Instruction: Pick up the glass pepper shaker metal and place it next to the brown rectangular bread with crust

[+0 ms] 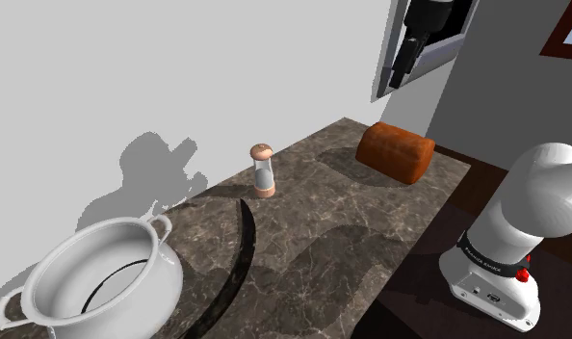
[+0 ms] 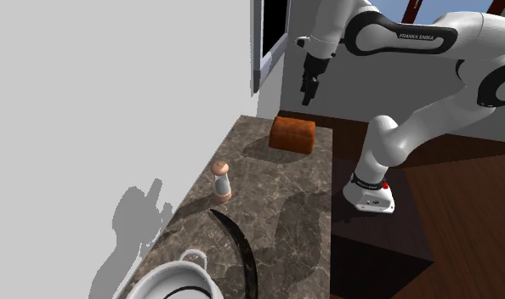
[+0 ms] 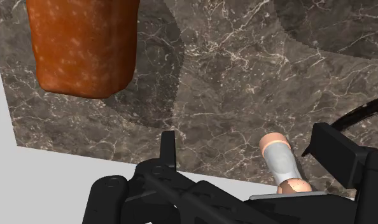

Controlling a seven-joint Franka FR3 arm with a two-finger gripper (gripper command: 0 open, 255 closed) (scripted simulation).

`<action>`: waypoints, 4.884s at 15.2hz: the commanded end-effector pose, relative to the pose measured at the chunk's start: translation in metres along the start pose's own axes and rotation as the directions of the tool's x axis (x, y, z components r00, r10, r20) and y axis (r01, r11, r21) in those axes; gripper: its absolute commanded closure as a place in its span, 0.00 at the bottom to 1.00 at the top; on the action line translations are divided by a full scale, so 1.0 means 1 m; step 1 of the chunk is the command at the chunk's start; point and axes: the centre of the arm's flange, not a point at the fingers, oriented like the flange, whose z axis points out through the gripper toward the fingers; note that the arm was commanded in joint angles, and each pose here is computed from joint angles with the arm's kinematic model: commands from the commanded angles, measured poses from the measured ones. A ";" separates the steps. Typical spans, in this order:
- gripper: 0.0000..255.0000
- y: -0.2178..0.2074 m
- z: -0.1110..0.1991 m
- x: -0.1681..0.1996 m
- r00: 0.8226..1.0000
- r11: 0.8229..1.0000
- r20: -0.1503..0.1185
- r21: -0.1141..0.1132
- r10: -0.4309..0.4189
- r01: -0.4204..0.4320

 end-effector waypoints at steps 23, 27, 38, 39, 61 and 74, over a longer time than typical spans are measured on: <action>0.00 -0.174 0.163 0.191 0.999 0.990 0.019 -0.139 0.040 -0.037; 0.00 -0.202 0.195 0.226 0.999 0.985 0.022 -0.164 0.048 -0.043; 0.00 -0.222 0.263 0.258 0.998 0.981 0.025 -0.188 0.055 -0.049; 0.00 -0.221 0.266 0.258 0.998 0.981 0.025 -0.188 0.055 -0.049; 1.00 -0.219 0.240 0.262 0.998 0.981 0.025 -0.188 0.055 -0.049; 1.00 -0.212 0.173 0.271 0.998 0.981 0.025 -0.188 0.055 -0.049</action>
